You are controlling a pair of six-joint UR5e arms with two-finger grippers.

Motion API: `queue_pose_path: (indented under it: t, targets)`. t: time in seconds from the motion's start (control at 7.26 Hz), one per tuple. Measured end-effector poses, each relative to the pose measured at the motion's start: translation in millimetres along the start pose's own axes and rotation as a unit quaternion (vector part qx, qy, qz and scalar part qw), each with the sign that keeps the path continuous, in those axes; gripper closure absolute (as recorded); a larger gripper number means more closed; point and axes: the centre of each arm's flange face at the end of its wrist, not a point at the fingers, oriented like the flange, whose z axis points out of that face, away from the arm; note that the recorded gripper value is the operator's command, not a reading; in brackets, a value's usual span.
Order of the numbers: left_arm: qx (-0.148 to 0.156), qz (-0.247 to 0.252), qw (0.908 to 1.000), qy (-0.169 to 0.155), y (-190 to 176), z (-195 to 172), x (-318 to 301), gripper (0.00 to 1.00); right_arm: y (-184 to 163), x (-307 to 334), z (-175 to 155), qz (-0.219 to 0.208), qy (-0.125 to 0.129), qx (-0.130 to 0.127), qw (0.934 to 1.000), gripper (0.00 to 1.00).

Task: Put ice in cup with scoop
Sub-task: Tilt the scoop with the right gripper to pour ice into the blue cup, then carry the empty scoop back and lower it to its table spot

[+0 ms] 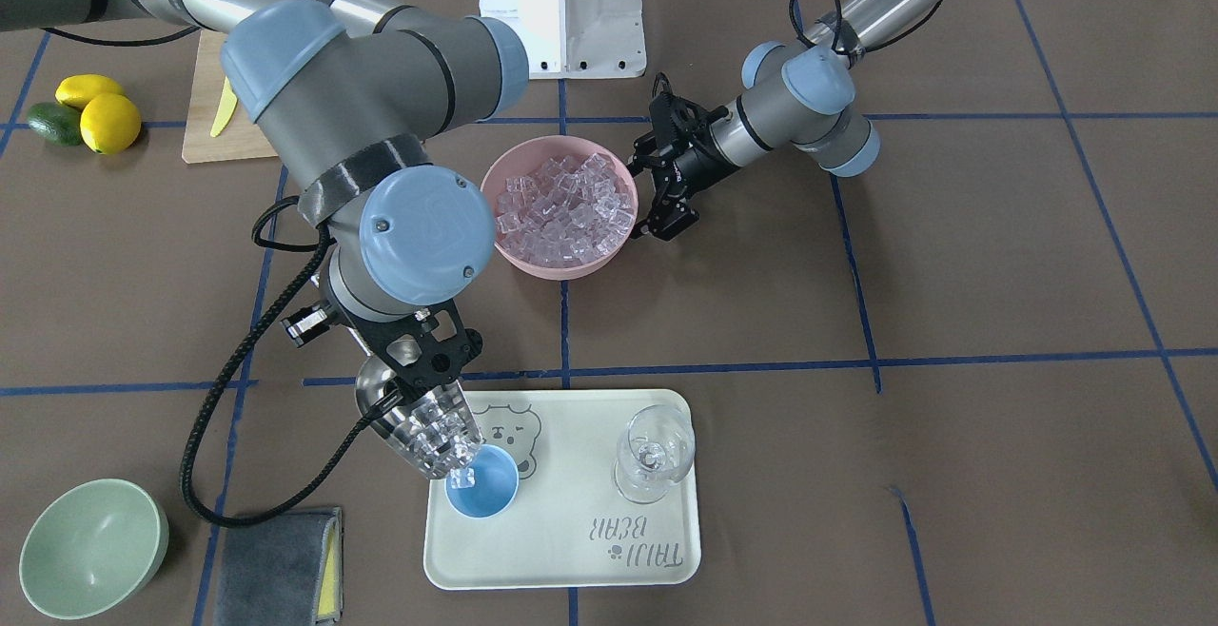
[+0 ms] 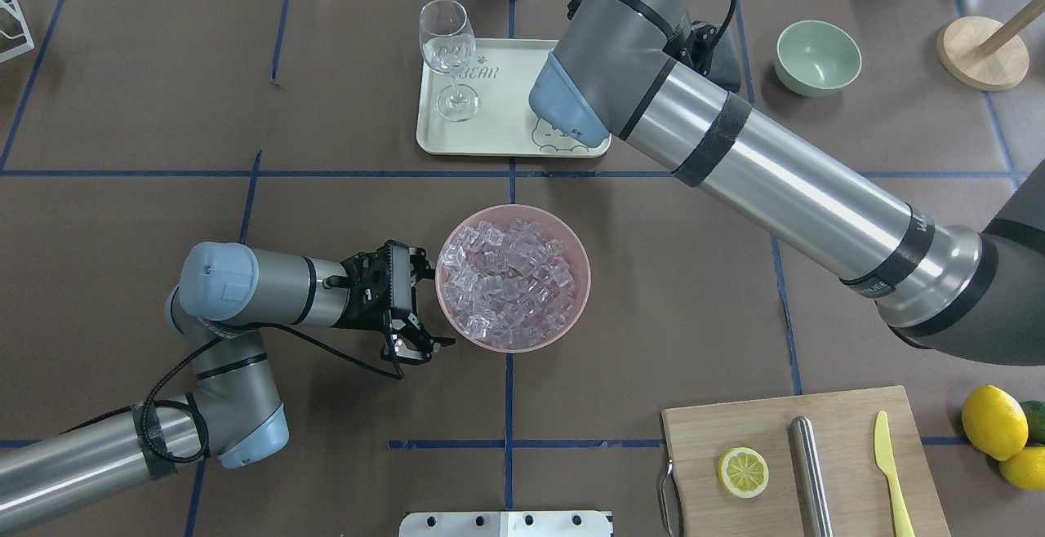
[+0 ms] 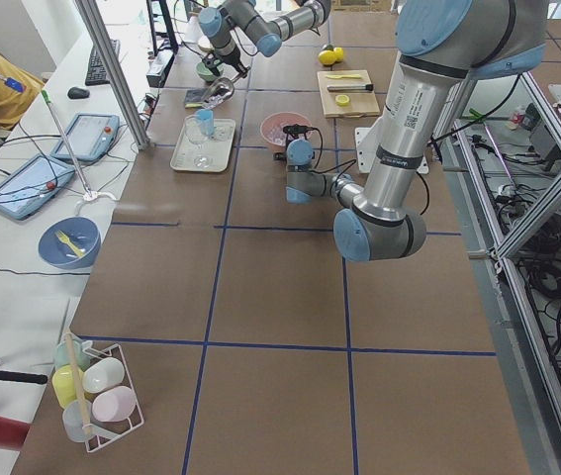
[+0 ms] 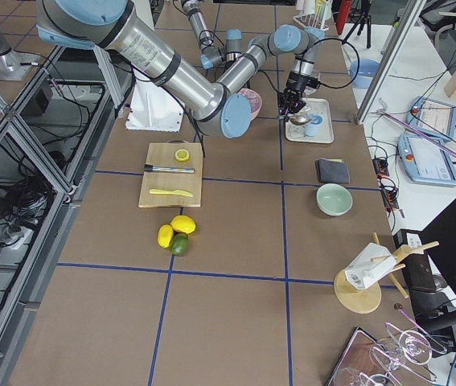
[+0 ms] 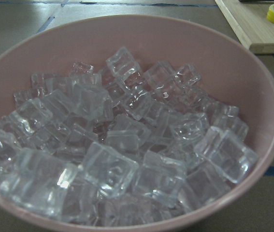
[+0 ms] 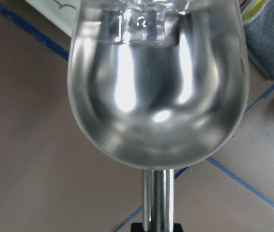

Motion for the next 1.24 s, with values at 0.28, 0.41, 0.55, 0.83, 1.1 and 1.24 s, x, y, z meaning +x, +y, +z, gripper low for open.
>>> queue_pose_path:
  t: [0.28,0.41,0.55,0.83,1.1,1.24]
  targets:
    - [0.004,0.001,1.0000,0.000,1,-1,1,0.00,5,1,-11,-0.017,-0.001,-0.014,0.9997,1.00]
    - [0.005,0.001,1.0000,0.000,1,-1,1,0.00,5,1,-14,-0.021,0.000,-0.017,0.9996,1.00]
    - [0.005,0.001,1.0000,0.000,1,-2,1,0.00,5,2,-15,-0.022,0.000,-0.018,0.9996,1.00]
    - [0.006,0.002,1.0000,0.000,0,-2,1,0.00,6,3,-16,-0.025,0.000,-0.018,0.9995,1.00]
    - [0.007,0.002,1.0000,0.001,-1,-1,2,0.00,6,6,-17,-0.026,0.000,-0.017,0.9995,1.00]
    - [0.007,0.002,1.0000,0.001,-1,-1,2,0.00,6,6,-18,-0.027,0.000,-0.017,0.9995,1.00]
